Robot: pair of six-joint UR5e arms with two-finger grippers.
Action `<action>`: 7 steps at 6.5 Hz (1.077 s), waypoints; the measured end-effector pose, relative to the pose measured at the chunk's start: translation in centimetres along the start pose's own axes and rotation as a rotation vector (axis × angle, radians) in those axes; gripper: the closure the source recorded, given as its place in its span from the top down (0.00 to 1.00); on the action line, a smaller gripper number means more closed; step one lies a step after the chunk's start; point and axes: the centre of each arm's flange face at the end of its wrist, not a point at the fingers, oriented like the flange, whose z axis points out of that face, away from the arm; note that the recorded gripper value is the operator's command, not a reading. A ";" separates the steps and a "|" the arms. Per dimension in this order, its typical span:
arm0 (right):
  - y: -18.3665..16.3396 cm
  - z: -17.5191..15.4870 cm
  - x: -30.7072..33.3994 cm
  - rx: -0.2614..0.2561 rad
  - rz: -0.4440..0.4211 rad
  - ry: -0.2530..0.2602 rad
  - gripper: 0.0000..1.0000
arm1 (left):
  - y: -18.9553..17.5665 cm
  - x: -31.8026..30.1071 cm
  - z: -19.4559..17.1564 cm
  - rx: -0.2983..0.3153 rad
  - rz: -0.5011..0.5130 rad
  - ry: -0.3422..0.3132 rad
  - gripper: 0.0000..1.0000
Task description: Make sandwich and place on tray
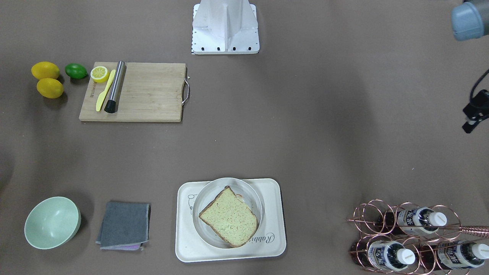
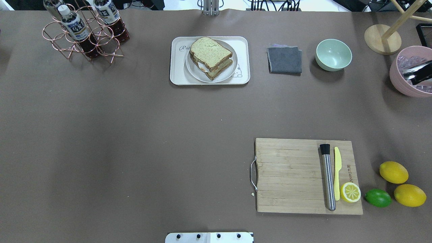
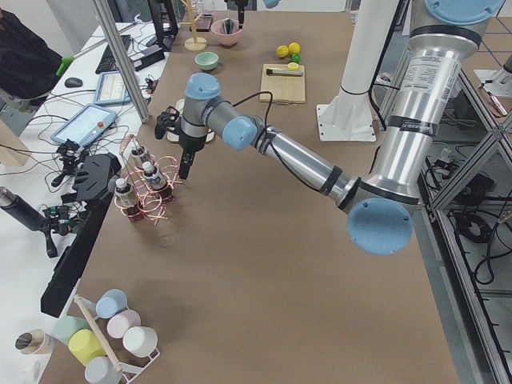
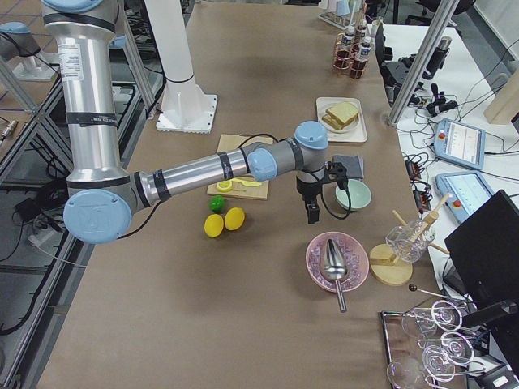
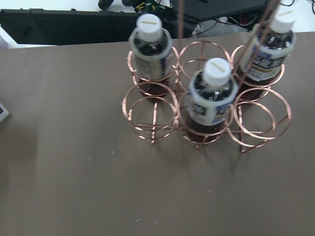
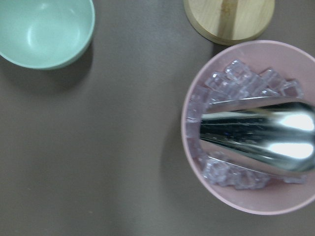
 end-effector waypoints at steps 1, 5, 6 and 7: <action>1.7 -0.8 4.7 -0.028 0.003 0.005 1.00 | 0.6 -5.0 -0.1 -0.042 -0.003 0.066 0.97; 10.9 -0.1 16.0 -0.092 0.154 -0.072 1.00 | 9.8 -17.0 3.0 -0.148 -0.132 0.179 0.97; 12.1 -0.1 17.6 -0.086 0.184 -0.078 1.00 | 11.1 -18.2 3.3 -0.145 -0.138 0.173 0.97; 13.0 -0.5 18.7 -0.073 0.209 -0.090 1.00 | 12.6 -19.0 3.6 -0.143 -0.141 0.169 0.97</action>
